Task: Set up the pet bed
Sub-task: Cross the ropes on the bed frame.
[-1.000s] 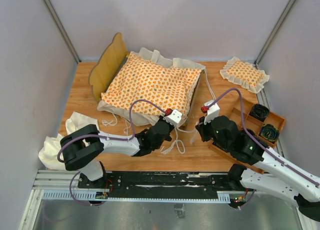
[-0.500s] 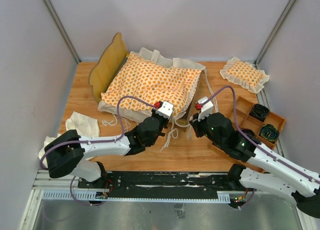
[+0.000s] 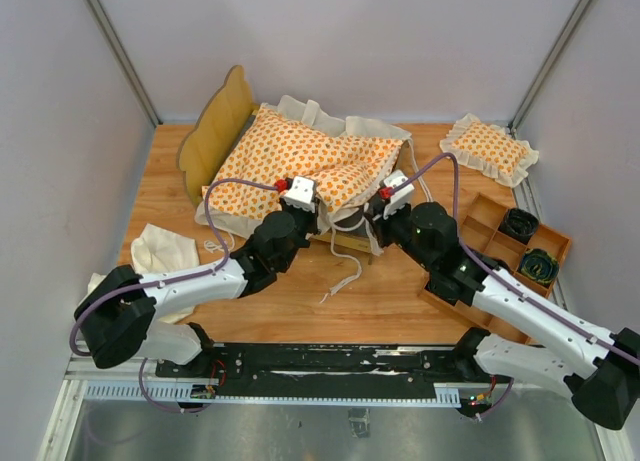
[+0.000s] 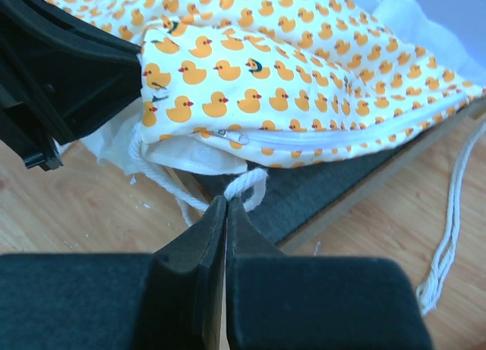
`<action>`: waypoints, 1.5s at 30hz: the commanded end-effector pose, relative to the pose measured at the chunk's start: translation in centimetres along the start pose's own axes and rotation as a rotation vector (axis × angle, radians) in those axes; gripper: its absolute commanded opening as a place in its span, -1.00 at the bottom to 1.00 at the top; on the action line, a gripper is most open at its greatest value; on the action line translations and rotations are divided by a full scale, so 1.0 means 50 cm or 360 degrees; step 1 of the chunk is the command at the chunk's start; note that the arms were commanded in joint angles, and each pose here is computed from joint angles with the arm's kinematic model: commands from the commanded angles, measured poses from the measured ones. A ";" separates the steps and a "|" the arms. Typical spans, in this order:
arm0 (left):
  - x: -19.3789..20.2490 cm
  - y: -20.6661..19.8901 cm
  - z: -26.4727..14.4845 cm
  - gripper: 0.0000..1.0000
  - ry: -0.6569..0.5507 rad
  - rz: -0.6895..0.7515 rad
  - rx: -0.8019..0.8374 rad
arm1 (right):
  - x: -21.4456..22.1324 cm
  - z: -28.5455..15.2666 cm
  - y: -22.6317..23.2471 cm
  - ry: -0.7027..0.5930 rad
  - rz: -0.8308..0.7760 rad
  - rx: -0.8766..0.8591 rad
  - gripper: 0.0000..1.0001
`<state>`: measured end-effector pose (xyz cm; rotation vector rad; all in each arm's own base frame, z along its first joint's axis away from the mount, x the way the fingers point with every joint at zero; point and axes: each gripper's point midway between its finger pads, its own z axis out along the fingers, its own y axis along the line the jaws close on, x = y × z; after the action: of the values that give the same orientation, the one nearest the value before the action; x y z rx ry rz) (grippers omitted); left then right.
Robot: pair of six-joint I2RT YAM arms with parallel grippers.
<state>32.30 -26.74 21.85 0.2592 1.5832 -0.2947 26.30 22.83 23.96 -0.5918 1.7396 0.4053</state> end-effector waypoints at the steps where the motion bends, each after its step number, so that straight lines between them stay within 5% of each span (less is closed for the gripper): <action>1: -0.037 0.011 0.007 -0.99 -0.0062 -0.0162 0.0025 | -0.109 0.012 0.001 -0.0296 -0.0045 -0.0056 -0.99; 10: -0.050 0.033 0.018 -0.99 -0.0074 -0.0193 -0.0001 | -0.146 0.036 0.013 -0.0389 -0.0062 -0.0104 -0.99; 24: -0.052 0.045 0.025 -0.99 -0.0076 -0.0201 -0.0028 | -0.090 0.066 -0.010 -0.0374 -0.0085 0.0014 -0.99; 45: -0.044 0.055 0.038 -0.99 -0.0060 -0.0195 -0.0059 | 0.010 0.048 -0.045 -0.0205 0.0438 0.0253 -0.99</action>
<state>34.37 -24.92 22.20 0.1679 1.6078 -0.3523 28.92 23.60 21.88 -0.3609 1.7019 0.4699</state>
